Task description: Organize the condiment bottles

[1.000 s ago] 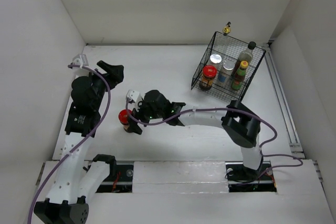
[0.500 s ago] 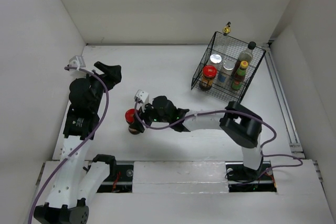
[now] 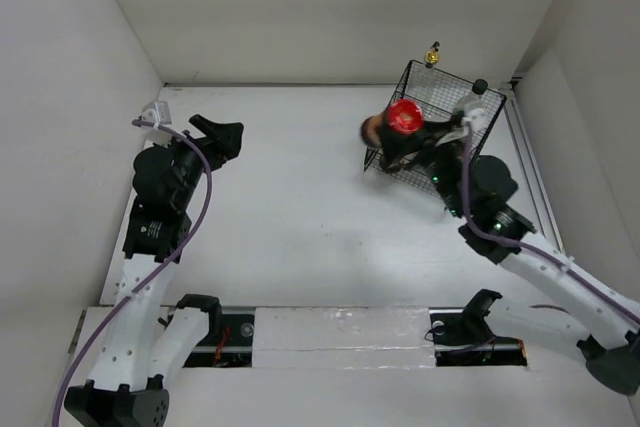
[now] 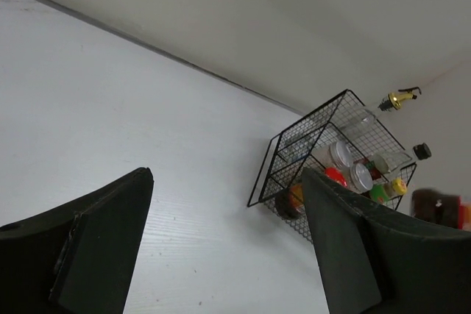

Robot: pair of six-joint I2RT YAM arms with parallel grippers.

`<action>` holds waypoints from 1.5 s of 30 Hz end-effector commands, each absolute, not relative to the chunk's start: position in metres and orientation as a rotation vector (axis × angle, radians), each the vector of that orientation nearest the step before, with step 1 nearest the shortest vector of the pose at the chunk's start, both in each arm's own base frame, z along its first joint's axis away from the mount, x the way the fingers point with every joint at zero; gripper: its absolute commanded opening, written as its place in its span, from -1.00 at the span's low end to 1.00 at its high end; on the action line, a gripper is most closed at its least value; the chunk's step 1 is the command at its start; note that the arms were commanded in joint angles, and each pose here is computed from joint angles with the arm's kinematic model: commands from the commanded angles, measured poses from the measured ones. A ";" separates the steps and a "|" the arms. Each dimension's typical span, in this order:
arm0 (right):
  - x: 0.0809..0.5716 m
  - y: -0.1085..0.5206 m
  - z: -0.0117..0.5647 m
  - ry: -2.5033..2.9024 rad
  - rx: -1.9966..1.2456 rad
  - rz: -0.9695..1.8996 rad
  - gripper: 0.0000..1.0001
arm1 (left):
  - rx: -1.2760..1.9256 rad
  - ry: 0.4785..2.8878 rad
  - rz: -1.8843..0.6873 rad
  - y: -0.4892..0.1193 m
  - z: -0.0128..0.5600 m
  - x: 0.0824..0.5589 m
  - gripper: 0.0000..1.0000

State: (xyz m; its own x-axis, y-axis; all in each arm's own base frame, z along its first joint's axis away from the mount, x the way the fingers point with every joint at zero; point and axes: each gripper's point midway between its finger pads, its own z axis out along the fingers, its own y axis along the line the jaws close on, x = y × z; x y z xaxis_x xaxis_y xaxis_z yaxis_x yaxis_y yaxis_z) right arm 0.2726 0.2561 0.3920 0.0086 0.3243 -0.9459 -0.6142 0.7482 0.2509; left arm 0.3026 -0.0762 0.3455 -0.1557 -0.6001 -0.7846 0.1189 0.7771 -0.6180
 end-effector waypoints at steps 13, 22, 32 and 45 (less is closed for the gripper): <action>0.357 0.057 0.316 1.559 0.347 0.209 0.06 | -0.302 1.673 -0.750 -0.100 0.329 0.320 0.62; 0.381 0.048 0.278 1.601 0.393 0.190 0.04 | -0.302 1.695 -0.754 -0.102 0.322 0.323 0.65; 0.384 0.059 0.223 1.702 0.413 0.202 0.04 | -0.305 1.704 -0.753 -0.103 0.319 0.325 0.74; 0.373 0.065 0.202 1.749 0.410 0.180 0.77 | -0.285 1.718 -0.761 -0.106 0.319 0.325 0.91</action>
State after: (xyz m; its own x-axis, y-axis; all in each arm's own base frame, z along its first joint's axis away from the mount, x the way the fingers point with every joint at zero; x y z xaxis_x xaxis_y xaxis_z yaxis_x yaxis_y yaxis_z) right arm 0.3655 0.0606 0.1630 -0.3029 0.3168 -0.8988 0.2052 0.9427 0.2631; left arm 0.3245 -0.1019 0.3055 -0.3237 -0.5676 -0.7570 0.1471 0.7601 -0.6329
